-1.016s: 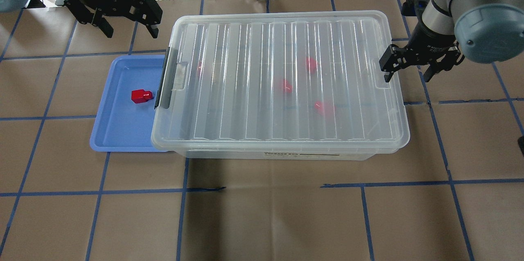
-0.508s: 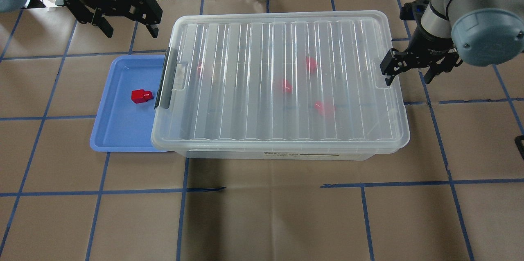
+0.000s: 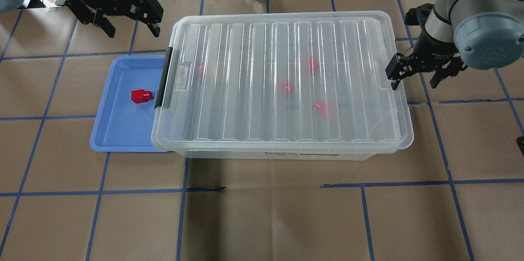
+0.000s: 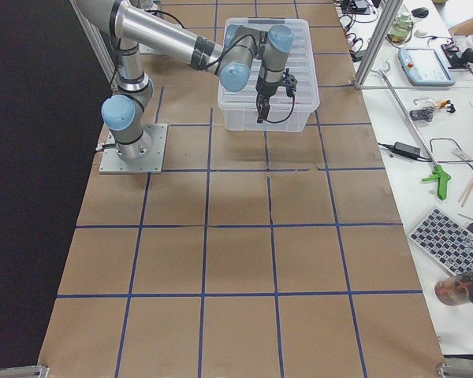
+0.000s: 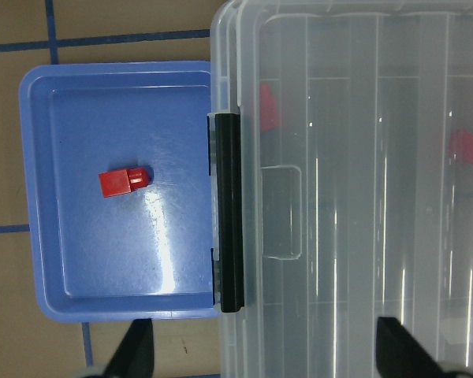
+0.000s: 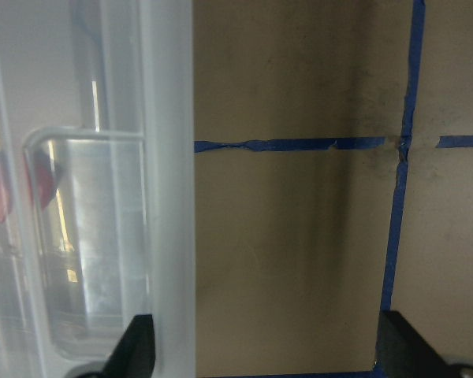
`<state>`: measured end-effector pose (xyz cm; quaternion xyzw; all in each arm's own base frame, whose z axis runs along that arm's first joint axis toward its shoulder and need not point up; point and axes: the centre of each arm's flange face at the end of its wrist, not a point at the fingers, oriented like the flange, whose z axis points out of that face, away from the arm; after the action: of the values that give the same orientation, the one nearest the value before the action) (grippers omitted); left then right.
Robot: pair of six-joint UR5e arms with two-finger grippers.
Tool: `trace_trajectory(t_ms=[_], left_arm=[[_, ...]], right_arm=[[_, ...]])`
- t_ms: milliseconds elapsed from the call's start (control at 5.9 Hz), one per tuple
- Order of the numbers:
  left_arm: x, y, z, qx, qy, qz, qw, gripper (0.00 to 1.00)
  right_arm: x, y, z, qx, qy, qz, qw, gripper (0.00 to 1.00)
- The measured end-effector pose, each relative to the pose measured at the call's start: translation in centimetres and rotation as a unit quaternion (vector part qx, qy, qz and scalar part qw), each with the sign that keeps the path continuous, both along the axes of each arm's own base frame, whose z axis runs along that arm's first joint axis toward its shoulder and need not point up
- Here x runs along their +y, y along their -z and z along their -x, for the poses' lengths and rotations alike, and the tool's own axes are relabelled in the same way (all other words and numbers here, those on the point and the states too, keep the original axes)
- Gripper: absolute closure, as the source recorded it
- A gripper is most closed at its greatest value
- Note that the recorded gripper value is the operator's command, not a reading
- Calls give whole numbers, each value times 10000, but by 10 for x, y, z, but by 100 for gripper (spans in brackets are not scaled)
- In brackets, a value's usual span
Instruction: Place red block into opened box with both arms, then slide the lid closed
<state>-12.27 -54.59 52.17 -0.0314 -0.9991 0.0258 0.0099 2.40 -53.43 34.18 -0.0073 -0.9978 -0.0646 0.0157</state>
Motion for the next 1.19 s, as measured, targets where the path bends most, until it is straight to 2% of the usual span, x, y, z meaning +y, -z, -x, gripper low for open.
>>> trace_trajectory(t_ms=[339,508,677,847,1016,1185], left_arm=[[0,0,-5,-15,151,0,9999,1],[-1,0,-15,-34,420,-4,9991,1],[-1,1,-26,-61,907,-25,9959,1],[-2,7,-35,-86,1548,-81,9879,1],[-5,19,-45,-95,2251,-186,9741,1],[-8,36,-65,-72,2908,-317,9562,2]], right_arm=[[0,0,18,-18,-24,-11,10000,0],[0,0,31,-37,-57,-15,10000,0],[0,0,41,-52,-73,-18,10000,0],[1,0,55,-69,-76,-20,9999,0],[1,0,66,-70,-75,-26,9999,0],[2,0,74,-13,-56,-48,10000,0]])
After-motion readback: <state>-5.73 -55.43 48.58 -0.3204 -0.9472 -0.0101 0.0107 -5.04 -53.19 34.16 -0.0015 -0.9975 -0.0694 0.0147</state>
